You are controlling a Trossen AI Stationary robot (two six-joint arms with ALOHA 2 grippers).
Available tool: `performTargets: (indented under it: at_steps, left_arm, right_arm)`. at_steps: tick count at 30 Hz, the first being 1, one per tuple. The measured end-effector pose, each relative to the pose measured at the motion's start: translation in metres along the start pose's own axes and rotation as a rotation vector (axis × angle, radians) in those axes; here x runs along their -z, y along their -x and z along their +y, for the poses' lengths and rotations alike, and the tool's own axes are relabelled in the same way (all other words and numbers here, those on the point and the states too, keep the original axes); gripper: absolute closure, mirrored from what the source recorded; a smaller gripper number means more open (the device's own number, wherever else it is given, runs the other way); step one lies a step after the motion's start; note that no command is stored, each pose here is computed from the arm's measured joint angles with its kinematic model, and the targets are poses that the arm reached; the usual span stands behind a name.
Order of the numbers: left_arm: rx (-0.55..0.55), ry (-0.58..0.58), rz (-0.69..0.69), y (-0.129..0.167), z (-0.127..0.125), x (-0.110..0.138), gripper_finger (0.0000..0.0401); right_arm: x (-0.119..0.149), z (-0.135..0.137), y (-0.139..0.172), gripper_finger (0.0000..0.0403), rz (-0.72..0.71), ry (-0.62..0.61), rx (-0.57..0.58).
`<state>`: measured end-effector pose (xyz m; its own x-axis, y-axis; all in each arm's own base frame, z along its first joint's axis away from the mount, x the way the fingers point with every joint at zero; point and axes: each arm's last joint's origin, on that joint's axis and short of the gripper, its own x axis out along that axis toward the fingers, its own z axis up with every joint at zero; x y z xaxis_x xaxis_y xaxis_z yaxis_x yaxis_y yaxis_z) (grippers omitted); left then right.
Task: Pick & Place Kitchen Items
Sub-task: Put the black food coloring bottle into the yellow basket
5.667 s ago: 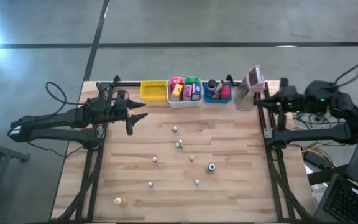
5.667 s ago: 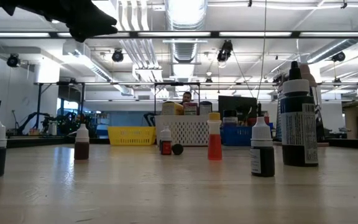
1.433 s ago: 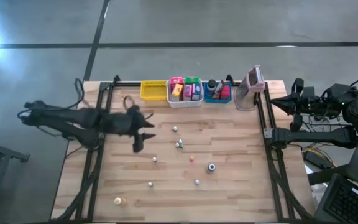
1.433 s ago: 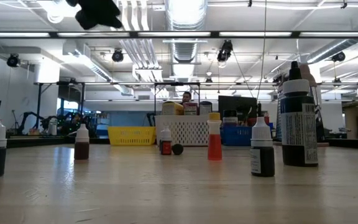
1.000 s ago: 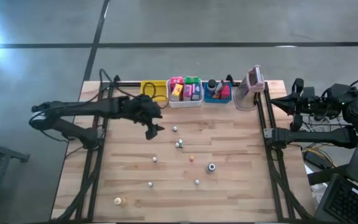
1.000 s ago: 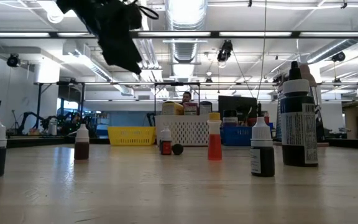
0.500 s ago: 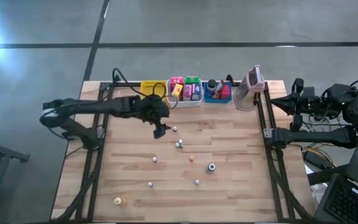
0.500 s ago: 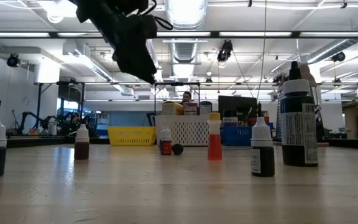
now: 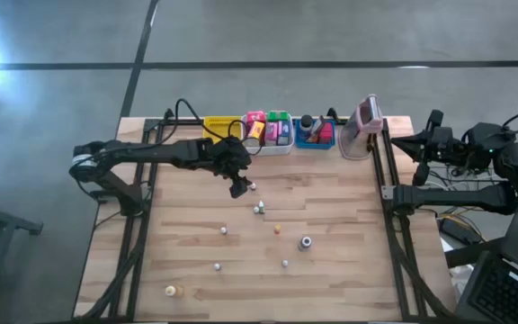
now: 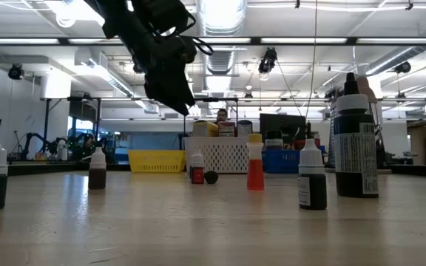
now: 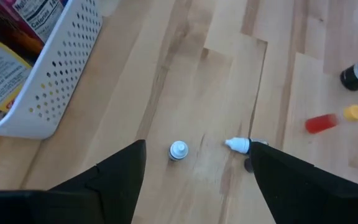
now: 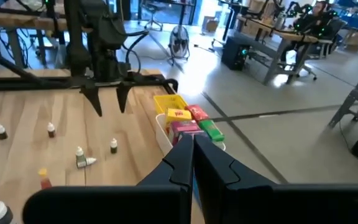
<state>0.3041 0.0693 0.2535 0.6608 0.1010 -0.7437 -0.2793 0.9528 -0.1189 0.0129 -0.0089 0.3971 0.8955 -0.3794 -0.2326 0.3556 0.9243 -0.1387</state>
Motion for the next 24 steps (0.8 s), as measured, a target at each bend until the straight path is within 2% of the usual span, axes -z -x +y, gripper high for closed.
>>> performTargets:
  at_steps: [10, 20, 24]
  left_arm:
    - [-0.021, 0.070, 0.034, -0.015, 0.008, 0.002, 0.0110]
    - [-0.027, 0.227, 0.025, -0.026, 0.010, 0.002, 0.0111]
    - [-0.088, 0.296, 0.027, -0.026, 0.012, 0.003, 0.0112]
  right_arm:
    - [0.007, 0.000, 0.000, 0.0394, 0.073, -0.059, 0.006]
    - [0.007, 0.001, 0.000, 0.0394, 0.070, -0.066, 0.003]
    - [0.007, 0.001, 0.000, 0.0394, 0.070, -0.063, 0.002]
